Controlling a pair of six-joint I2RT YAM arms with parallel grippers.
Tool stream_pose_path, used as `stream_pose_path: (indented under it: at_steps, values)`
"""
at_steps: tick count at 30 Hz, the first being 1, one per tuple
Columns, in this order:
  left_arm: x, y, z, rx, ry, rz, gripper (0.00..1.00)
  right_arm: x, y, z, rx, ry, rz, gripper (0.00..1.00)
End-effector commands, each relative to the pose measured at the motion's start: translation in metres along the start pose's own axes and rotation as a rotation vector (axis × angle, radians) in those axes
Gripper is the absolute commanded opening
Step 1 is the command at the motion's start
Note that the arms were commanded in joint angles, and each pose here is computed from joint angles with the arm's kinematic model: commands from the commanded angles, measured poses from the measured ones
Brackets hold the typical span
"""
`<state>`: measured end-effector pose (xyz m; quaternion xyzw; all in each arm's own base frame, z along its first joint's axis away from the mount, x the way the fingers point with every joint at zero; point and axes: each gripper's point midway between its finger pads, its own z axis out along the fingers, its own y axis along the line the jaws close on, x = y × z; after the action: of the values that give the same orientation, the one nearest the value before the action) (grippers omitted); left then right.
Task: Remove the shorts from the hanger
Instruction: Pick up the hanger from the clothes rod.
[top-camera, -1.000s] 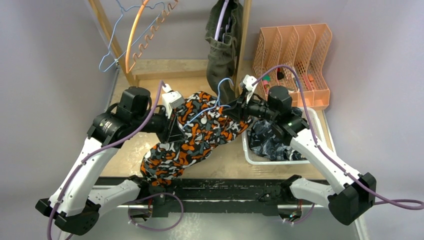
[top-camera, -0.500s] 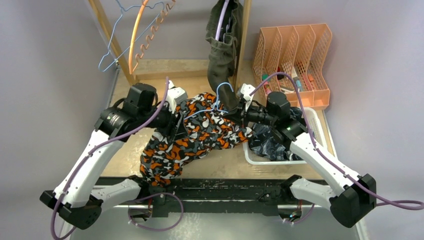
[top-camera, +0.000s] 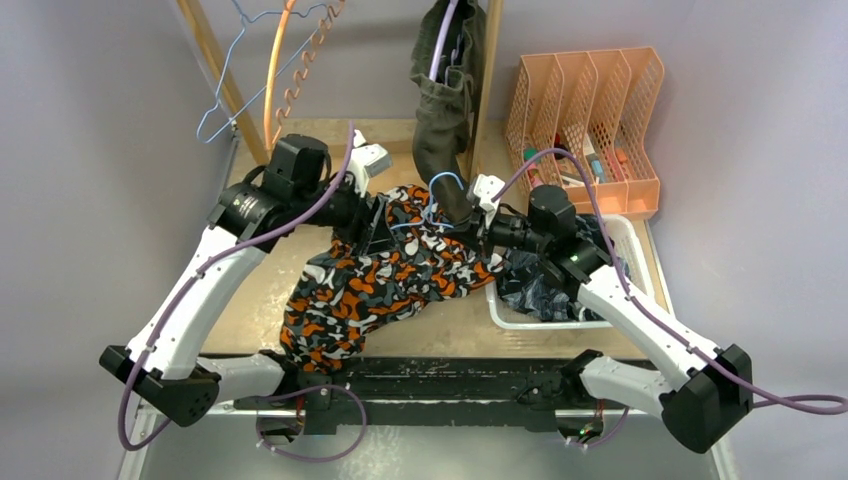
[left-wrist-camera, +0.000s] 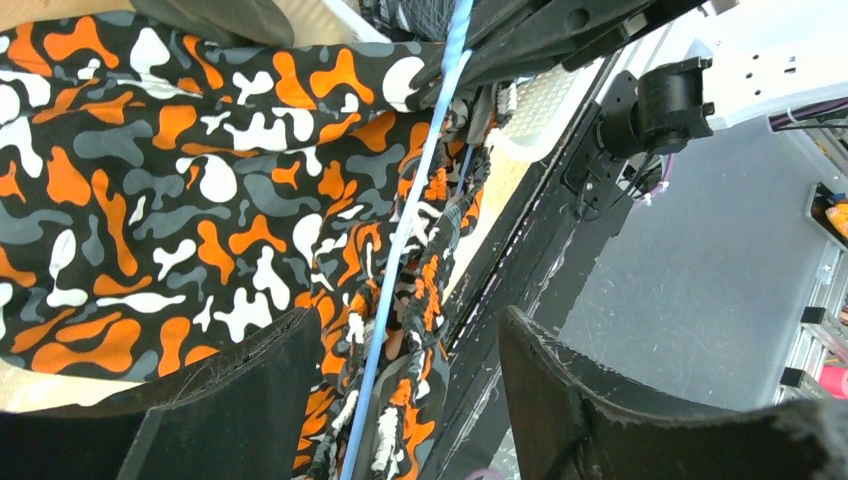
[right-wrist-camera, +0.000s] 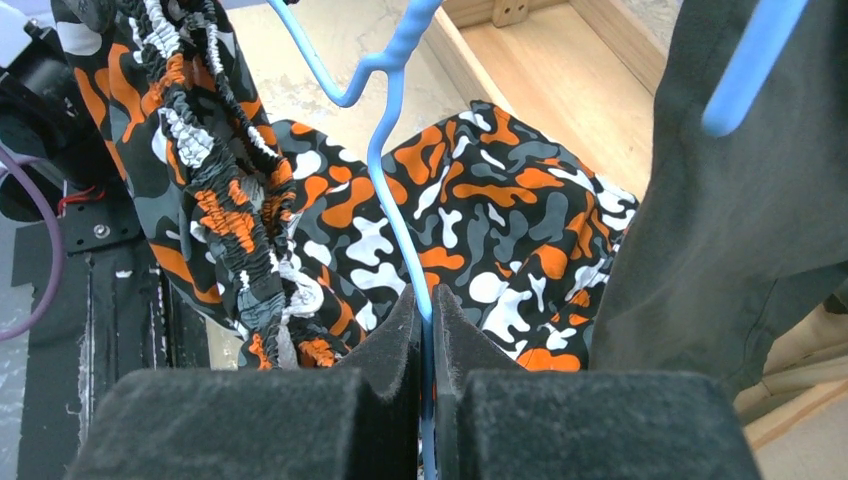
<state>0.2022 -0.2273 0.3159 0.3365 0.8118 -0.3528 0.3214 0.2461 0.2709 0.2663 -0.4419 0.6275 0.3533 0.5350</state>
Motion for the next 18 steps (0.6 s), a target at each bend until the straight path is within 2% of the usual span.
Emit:
stream_pose_path:
  at_steps: [1, 6, 10, 12, 16, 18]
  values:
    - [-0.024, -0.011, -0.001, 0.064, -0.069, 0.082, 0.64, -0.032, -0.005, 0.001, 0.011, -0.074, -0.096, 0.00]
    - [-0.025, -0.012, 0.010, 0.103, -0.080, 0.060, 0.58, -0.035, -0.004, 0.005, -0.009, -0.083, -0.093, 0.00]
    - [-0.025, -0.008, 0.013, 0.087, -0.090, 0.055, 0.45, -0.037, -0.003, 0.007, -0.018, -0.091, -0.098, 0.00]
    - [-0.023, -0.005, 0.016, 0.078, -0.089, 0.048, 0.44, -0.044, -0.002, 0.006, -0.017, -0.113, -0.100, 0.00]
    - [-0.011, 0.000, 0.021, 0.066, -0.043, 0.042, 0.42, -0.058, 0.004, 0.001, -0.030, -0.170, -0.106, 0.00]
    - [-0.005, 0.004, 0.023, 0.051, -0.027, 0.038, 0.36, -0.062, 0.007, 0.000, -0.040, -0.184, -0.107, 0.00]
